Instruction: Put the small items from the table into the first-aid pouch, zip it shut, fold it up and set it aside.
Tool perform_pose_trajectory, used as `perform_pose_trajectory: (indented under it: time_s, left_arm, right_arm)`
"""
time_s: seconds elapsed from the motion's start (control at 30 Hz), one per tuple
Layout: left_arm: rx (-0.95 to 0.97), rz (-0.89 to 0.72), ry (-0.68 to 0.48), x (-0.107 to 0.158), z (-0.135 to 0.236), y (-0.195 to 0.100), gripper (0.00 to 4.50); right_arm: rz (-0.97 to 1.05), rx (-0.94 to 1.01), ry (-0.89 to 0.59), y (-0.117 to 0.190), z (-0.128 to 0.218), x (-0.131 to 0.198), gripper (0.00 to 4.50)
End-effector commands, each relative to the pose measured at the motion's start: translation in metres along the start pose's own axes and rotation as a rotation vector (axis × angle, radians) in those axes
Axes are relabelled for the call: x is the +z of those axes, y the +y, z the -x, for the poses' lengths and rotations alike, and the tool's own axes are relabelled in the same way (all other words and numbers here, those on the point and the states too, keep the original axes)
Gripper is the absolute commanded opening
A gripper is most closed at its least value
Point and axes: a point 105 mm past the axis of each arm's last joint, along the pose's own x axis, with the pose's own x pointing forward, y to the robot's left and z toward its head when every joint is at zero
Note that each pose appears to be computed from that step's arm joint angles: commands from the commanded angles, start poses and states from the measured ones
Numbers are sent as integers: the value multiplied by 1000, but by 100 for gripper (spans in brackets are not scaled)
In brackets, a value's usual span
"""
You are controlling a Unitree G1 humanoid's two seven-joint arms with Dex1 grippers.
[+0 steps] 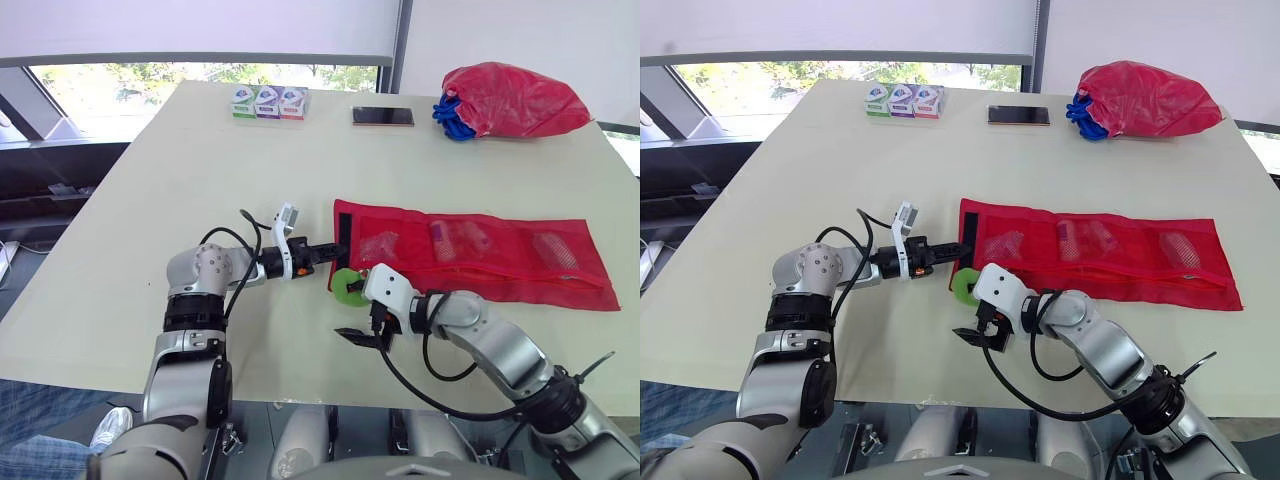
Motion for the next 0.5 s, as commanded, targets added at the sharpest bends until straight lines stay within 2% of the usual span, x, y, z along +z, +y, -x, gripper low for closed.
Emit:
perform_pose_trajectory:
  time_s: [0.03, 0.17, 0.2, 0.23, 0.27, 0.3, 0.33, 0.5]
  left_arm:
    - [-30, 4, 8, -5, -4, -3, 0]
    - [-33, 4, 4, -5, -5, -3, 0]
    - [-36, 6, 0, -5, -5, -4, 0]
    - [-38, 7, -3, -5, -6, -4, 0]
    - [-39, 7, -5, -5, -6, -4, 0]
    - [-40, 8, -6, -5, -6, -4, 0]
    - [-40, 7, -6, -5, -6, -4, 0]
    - [-31, -2, -11, -4, -5, -1, 0]
  right_arm:
    - [50, -75, 84, -16, 3, -14, 380]
    - [88, -81, 112, -19, 4, -19, 193]
    - [111, -91, 120, -21, 5, -19, 161]
    - [132, -101, 126, -23, 6, -19, 73]
    - [148, -112, 128, -25, 7, -19, 73]
    - [158, -121, 127, -27, 8, -19, 18]
    - [160, -131, 110, -29, 10, -16, 4]
    - [57, -154, -61, -29, 26, 14, 4]
